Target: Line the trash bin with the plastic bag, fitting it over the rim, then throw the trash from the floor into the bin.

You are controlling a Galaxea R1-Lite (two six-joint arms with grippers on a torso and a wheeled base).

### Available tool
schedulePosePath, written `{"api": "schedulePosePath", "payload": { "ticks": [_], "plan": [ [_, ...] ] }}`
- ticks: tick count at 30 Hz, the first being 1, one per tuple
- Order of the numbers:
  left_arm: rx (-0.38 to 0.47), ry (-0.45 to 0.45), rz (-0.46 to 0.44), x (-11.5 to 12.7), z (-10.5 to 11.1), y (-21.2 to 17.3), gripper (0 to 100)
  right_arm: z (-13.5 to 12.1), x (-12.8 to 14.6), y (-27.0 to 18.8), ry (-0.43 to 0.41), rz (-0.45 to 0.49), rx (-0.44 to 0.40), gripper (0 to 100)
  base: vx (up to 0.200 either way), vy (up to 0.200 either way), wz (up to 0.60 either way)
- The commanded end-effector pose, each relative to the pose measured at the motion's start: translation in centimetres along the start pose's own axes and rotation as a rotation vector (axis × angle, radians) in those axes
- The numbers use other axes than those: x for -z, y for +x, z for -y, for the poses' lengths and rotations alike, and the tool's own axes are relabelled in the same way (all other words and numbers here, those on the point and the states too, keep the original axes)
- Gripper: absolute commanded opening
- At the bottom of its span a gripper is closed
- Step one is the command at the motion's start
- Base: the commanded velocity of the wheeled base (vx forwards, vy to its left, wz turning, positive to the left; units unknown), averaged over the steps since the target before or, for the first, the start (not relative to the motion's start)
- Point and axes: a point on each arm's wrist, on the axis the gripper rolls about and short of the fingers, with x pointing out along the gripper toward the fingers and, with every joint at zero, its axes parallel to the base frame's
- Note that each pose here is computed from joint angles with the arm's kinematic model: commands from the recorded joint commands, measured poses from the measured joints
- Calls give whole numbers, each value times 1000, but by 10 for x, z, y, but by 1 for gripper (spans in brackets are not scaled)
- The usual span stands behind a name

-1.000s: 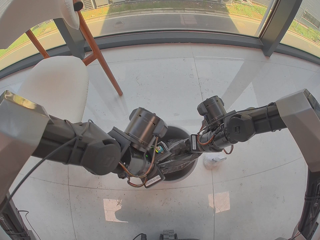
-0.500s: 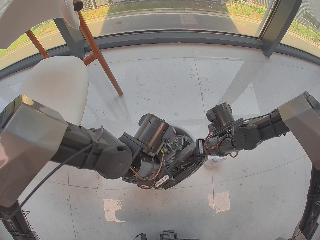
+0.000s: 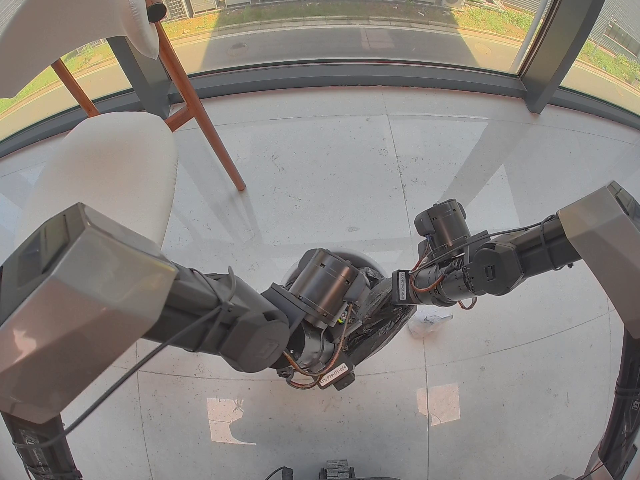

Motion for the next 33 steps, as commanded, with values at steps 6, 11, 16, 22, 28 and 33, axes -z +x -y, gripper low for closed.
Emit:
{"api": "schedulePosePath", "payload": {
  "ticks": [6,11,16,22,28,33],
  "plan": [
    [-7,-3,-13,-1,10,49,100,-7,-15,-3,6,55,-24,0,0,0,0],
    [-67,-32,-5,-3,-2,67,100,-8,-19,-8,11,70,-31,0,0,0,0],
    [-118,-68,3,-7,-18,74,100,-8,-20,-8,14,73,-32,0,0,0,0],
    [-151,-96,8,-6,-33,74,100,-9,-19,-8,13,71,-33,0,0,0,0],
    [-151,-99,-7,-1,-35,76,0,-10,-18,-7,10,69,-34,0,0,0,0],
    [-155,-104,11,-5,-37,71,0,-7,-19,-7,16,70,-28,0,0,0,0]
  ]
}}
